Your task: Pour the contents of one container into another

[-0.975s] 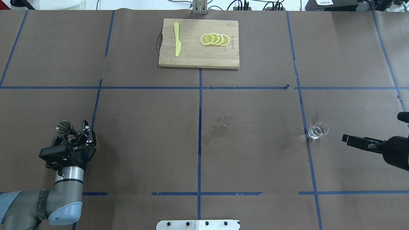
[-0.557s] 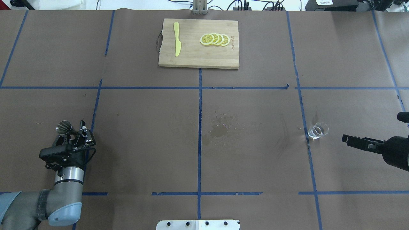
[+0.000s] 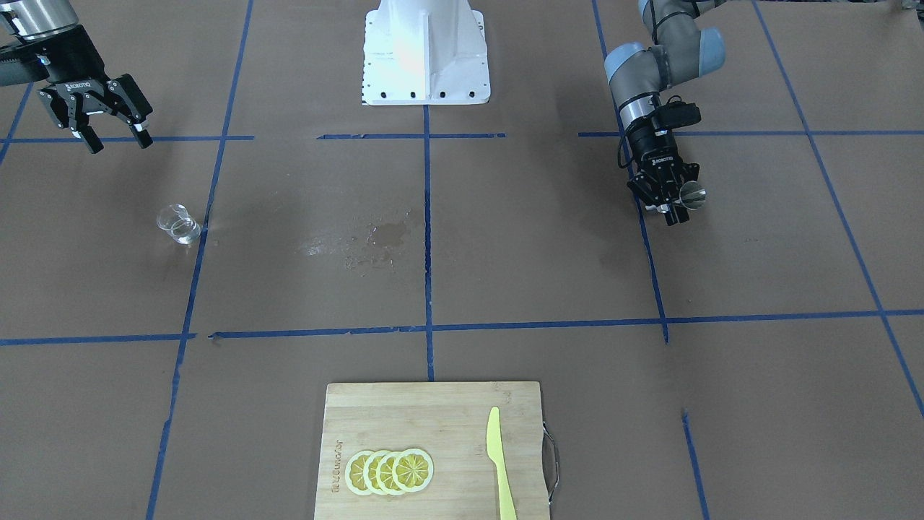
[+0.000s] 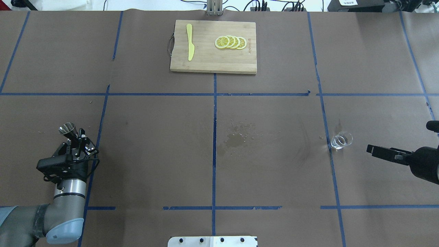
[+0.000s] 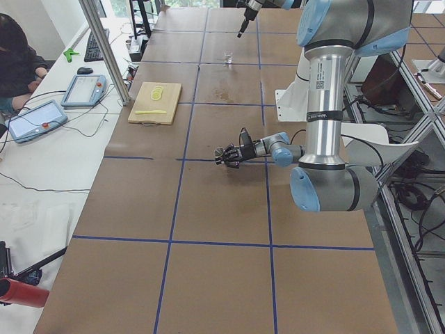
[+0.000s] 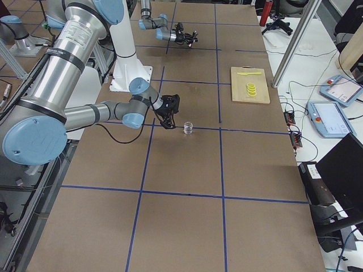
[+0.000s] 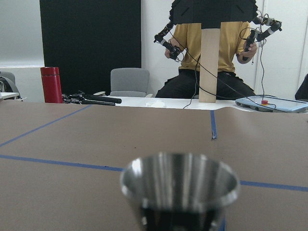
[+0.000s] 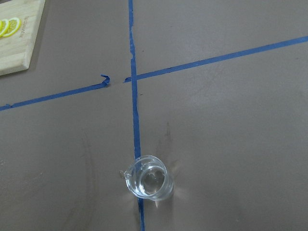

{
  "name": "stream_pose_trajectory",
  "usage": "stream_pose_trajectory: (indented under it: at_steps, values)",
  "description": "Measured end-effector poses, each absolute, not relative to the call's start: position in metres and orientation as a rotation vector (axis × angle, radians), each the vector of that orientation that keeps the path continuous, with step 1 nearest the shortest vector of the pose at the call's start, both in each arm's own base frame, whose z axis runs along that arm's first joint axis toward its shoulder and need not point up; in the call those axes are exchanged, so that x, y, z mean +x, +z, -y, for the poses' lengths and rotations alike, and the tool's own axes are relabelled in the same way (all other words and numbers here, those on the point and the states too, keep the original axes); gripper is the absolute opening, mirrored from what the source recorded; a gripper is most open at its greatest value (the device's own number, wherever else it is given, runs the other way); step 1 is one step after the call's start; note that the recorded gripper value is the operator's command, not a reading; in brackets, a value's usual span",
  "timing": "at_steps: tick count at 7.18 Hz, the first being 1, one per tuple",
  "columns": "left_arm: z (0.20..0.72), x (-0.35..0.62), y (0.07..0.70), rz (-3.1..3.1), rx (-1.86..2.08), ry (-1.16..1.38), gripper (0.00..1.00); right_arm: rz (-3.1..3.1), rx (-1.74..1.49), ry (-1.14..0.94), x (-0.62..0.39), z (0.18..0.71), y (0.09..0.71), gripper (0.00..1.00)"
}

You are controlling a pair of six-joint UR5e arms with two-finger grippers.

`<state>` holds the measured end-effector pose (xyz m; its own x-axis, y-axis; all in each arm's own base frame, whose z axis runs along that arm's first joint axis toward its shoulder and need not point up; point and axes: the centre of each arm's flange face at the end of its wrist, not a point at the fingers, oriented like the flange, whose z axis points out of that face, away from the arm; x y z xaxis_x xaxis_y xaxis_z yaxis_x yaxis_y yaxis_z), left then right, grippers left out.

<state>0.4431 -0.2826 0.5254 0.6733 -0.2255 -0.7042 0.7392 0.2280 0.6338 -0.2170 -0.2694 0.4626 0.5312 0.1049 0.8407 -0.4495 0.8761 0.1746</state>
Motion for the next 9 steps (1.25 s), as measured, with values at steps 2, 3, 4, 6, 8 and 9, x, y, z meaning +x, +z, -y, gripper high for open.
stream_pose_trajectory:
  at_steps: [2,3,4,6,8,9]
  values:
    - [0.281,0.42,0.498,-0.575,1.154,-0.742,0.0,0.959,0.399,0.342,-0.217,0.269,0.462,1.0]
    - [0.282,0.4,0.477,-0.608,1.148,-0.771,0.0,0.953,0.418,0.342,-0.22,0.268,0.462,1.0]
    - [0.284,0.384,0.458,-0.632,1.145,-0.799,0.0,0.944,0.449,0.335,-0.228,0.264,0.462,1.0]
    - [0.294,0.361,0.42,-0.65,1.151,-0.818,0.0,0.932,0.494,0.32,-0.24,0.256,0.462,1.0]
    - [0.297,0.359,0.378,-0.713,1.139,-0.763,0.0,0.927,0.514,0.316,-0.244,0.253,0.462,1.0]
    - [0.298,0.369,0.369,-0.8,1.14,-0.752,0.0,0.926,0.517,0.316,-0.245,0.253,0.462,1.0]
